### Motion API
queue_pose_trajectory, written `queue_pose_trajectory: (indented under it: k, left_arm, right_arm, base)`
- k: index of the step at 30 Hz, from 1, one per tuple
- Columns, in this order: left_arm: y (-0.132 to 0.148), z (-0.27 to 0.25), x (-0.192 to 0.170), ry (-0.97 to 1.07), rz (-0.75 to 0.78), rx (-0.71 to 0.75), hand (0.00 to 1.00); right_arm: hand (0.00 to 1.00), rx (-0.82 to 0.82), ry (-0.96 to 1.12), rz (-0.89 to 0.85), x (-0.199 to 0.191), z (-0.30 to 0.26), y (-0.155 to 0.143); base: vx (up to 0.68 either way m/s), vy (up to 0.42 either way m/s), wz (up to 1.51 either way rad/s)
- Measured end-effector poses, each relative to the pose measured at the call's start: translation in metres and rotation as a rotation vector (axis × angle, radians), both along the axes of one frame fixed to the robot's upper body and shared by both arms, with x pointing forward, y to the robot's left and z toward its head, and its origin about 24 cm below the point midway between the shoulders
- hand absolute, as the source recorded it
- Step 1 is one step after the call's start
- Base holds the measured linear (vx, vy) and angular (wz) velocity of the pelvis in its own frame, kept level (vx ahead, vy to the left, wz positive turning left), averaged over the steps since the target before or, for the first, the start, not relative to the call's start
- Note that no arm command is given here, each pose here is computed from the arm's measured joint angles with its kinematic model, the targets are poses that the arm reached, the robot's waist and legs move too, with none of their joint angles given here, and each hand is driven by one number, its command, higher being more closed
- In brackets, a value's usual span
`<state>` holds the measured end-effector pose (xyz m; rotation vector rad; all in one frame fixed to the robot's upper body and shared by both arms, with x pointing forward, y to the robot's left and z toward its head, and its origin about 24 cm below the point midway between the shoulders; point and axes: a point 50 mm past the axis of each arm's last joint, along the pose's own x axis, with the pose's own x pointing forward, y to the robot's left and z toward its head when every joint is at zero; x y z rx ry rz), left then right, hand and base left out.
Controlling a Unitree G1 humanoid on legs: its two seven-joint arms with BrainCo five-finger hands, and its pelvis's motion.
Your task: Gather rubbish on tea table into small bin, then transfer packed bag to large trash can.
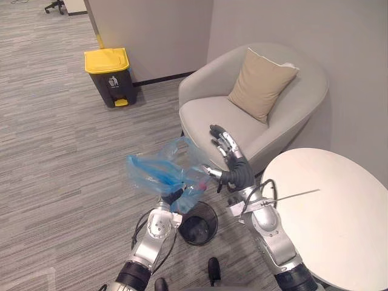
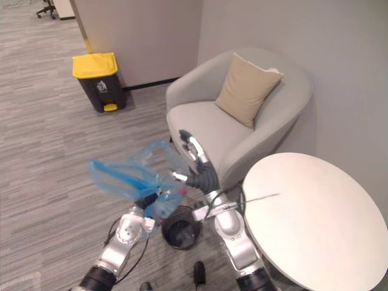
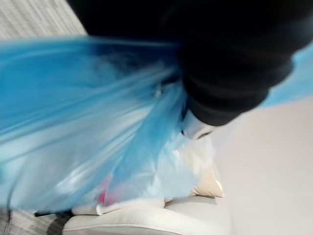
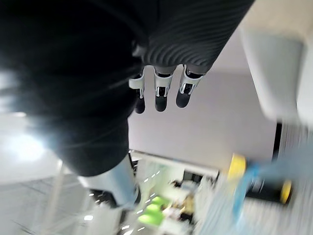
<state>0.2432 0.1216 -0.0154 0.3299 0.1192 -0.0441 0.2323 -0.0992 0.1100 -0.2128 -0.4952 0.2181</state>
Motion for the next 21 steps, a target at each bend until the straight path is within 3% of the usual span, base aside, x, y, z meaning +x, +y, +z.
queue_pose_trajectory:
  k: [6,8,14,21]
  left_arm:
    - [0.023,-0.02,-0.023,0.098,0.152,-0.097,1.0]
    - [0.034,-0.029,-0.033,0.143,0.216,-0.137,1.0]
    - [0.06,-0.067,-0.062,0.339,0.325,-0.177,1.0]
    - [0.078,-0.109,-0.109,0.59,0.445,-0.181,1.0]
  right_arm:
    - [0.0,-0.014,0.119,-0.294,-0.009,-0.034,-0.042]
    - [0.0,-0.007,0.298,-0.372,-0.012,-0.072,-0.057]
    - [0.0,0.005,0.8,-0.468,-0.043,-0.168,-0.081]
    - [0.0,0.012,1.119,-0.52,-0.081,-0.222,-0.094]
  base:
    - [0.0,0.001,0.04]
    - [0.0,0.002,0.02]
    - [-0.01,0.003,0.03]
    - [0.0,0.0,0.0]
